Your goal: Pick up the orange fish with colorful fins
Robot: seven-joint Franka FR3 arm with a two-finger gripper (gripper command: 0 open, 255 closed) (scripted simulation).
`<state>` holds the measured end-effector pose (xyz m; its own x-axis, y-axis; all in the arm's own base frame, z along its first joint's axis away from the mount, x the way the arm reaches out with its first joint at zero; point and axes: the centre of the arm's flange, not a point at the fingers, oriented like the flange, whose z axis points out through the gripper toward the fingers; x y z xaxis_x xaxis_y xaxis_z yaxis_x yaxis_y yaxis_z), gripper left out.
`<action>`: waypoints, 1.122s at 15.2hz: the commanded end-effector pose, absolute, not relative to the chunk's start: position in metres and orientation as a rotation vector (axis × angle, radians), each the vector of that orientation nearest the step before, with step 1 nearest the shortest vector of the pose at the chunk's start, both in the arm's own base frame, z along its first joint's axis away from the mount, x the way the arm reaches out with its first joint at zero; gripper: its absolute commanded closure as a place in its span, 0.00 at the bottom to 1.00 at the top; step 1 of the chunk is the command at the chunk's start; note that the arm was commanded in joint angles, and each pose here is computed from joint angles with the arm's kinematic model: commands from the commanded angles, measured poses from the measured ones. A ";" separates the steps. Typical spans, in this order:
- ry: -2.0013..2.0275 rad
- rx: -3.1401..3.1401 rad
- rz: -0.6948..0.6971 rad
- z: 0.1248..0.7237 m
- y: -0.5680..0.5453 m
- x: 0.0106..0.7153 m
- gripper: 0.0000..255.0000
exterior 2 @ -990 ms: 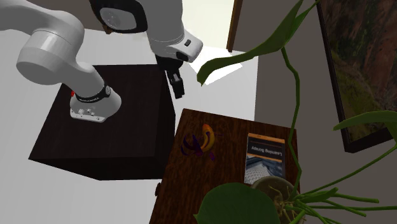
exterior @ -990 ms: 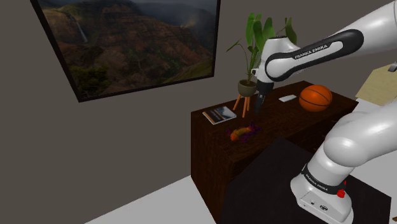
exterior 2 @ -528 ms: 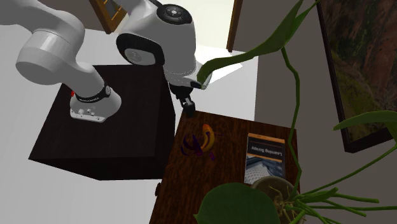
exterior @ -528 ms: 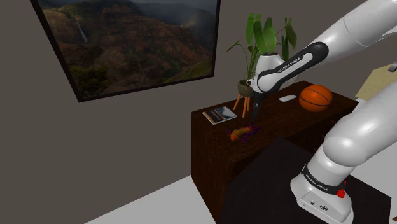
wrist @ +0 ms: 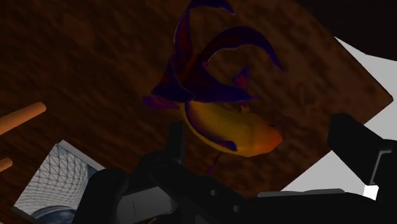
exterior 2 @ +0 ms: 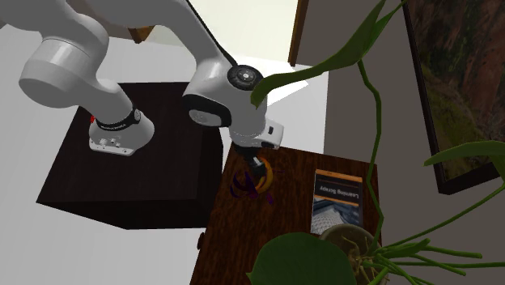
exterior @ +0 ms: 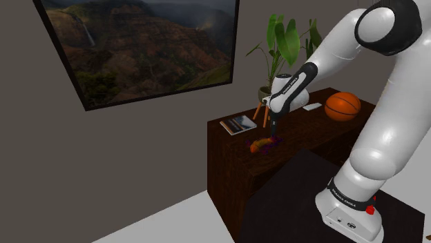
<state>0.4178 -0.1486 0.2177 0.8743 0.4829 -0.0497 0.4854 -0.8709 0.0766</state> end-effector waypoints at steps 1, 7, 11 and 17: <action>0.799 2.938 -0.045 0.194 -0.157 0.427 0.00; 0.874 2.895 -0.051 0.137 -0.181 0.451 0.00; 0.874 2.895 -0.051 0.116 -0.181 0.451 0.00; 0.874 2.895 -0.051 0.102 -0.182 0.451 1.00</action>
<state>0.4511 -0.1818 0.1028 0.8331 0.5492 -0.0658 0.5531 -0.8268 0.1023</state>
